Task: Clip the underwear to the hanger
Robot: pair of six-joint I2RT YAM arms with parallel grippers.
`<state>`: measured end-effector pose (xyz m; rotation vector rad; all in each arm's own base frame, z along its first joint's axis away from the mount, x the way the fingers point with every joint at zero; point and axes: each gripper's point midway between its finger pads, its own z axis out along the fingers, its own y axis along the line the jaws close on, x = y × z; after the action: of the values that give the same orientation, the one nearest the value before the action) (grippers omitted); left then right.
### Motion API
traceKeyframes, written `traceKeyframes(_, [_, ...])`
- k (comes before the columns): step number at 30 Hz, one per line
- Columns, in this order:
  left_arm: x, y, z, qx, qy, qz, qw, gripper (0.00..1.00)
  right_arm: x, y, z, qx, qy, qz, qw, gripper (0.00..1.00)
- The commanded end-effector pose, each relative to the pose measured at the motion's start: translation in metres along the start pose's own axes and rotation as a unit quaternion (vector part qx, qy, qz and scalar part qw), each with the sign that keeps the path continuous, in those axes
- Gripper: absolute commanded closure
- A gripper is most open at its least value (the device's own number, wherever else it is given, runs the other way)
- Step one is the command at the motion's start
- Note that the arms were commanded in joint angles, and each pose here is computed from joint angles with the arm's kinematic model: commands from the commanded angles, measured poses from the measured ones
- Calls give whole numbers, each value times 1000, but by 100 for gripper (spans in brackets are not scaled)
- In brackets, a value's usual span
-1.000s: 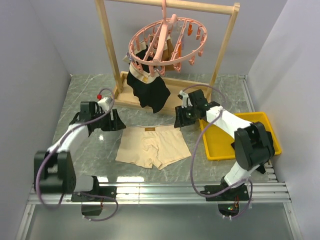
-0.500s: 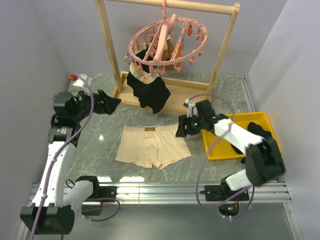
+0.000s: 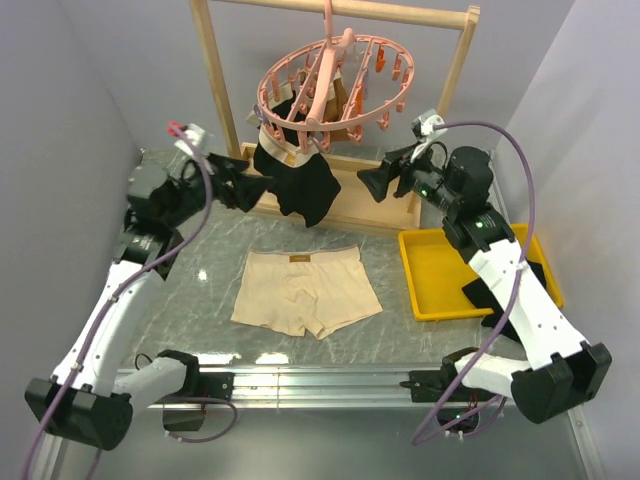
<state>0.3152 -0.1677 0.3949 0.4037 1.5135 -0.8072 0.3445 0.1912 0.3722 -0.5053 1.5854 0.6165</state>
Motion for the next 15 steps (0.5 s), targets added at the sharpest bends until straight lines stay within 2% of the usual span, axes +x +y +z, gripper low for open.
traceKeyframes(1, [-27,-22,23,11,-49,51,997,19,-9,8,17,-47,-20,-10,999,12])
traceKeyframes(3, [-21,-37,41,14,-59,55,997,31,-14,10,17,-53,-55,-11,997,12])
traceKeyframes(4, [-27,-35,42,7,-72,56,996,34,-13,11,16,-54,-64,-14,996,12])
traceKeyframes(8, [-22,-52,76,16,-76,16,997,52,-1,8,11,-45,-71,-32,996,12])
traceKeyframes(15, [-20,-59,110,1,-102,-23,995,52,-3,-1,1,-9,-70,-32,997,9])
